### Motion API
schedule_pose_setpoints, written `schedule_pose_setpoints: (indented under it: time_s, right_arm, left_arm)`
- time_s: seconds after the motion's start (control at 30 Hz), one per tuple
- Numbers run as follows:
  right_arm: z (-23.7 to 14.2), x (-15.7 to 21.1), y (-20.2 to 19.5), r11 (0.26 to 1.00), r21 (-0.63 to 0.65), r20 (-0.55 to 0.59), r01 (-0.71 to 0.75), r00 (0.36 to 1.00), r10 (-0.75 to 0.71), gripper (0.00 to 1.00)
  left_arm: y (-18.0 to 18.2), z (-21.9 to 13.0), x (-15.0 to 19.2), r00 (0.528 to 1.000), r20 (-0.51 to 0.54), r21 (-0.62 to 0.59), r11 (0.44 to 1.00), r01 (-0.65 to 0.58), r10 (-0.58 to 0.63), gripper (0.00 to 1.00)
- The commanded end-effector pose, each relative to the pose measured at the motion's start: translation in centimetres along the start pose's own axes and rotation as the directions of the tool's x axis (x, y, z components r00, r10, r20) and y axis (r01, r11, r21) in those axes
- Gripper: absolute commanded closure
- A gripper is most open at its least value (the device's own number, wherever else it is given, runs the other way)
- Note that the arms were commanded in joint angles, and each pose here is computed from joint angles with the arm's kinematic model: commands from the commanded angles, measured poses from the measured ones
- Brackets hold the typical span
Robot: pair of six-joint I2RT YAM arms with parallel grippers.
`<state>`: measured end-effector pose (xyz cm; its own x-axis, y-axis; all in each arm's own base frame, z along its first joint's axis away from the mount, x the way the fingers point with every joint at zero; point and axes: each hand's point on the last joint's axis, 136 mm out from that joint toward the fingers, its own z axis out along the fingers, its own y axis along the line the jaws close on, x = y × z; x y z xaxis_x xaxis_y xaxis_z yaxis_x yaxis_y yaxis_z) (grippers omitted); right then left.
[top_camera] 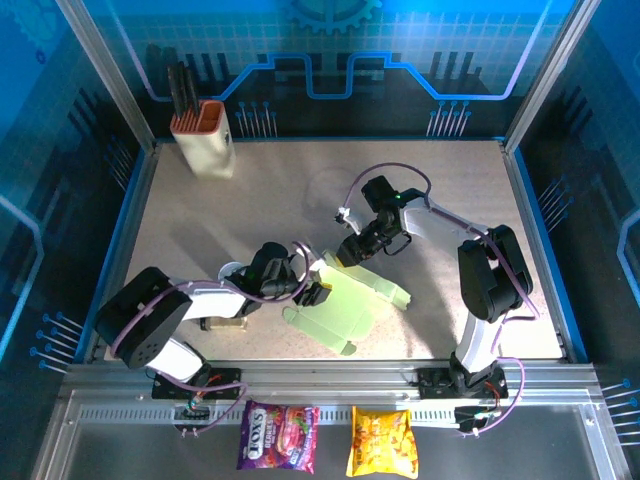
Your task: Fold the paper box
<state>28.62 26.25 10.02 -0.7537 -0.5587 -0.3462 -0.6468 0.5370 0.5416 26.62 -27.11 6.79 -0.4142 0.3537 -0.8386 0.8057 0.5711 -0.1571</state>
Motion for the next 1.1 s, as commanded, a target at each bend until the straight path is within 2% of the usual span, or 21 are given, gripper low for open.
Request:
schedule_pose_setpoints:
  time_s: [0.0, 0.5, 1.07]
  right_arm:
    - [-0.9, -0.8, 0.0, 0.999, 0.033, 0.02, 0.011, 1.0, -0.011, 0.58]
    - [-0.9, -0.9, 0.8, 1.0, -0.001, 0.029, 0.014, 0.999, -0.014, 0.58]
    - [-0.7, -0.8, 1.8, 0.998, -0.064, 0.022, 0.001, 1.0, 0.001, 0.49]
  left_arm:
    - [-0.3, -0.7, 1.0, 0.999, -0.041, -0.029, 0.999, 0.025, -0.026, 0.24]
    - [-1.8, -0.3, 0.9, 0.999, -0.02, 0.044, 0.999, 0.032, -0.031, 0.36]
    - [-1.3, 2.2, -0.3, 1.0, 0.005, 0.068, 0.997, 0.024, -0.025, 0.38]
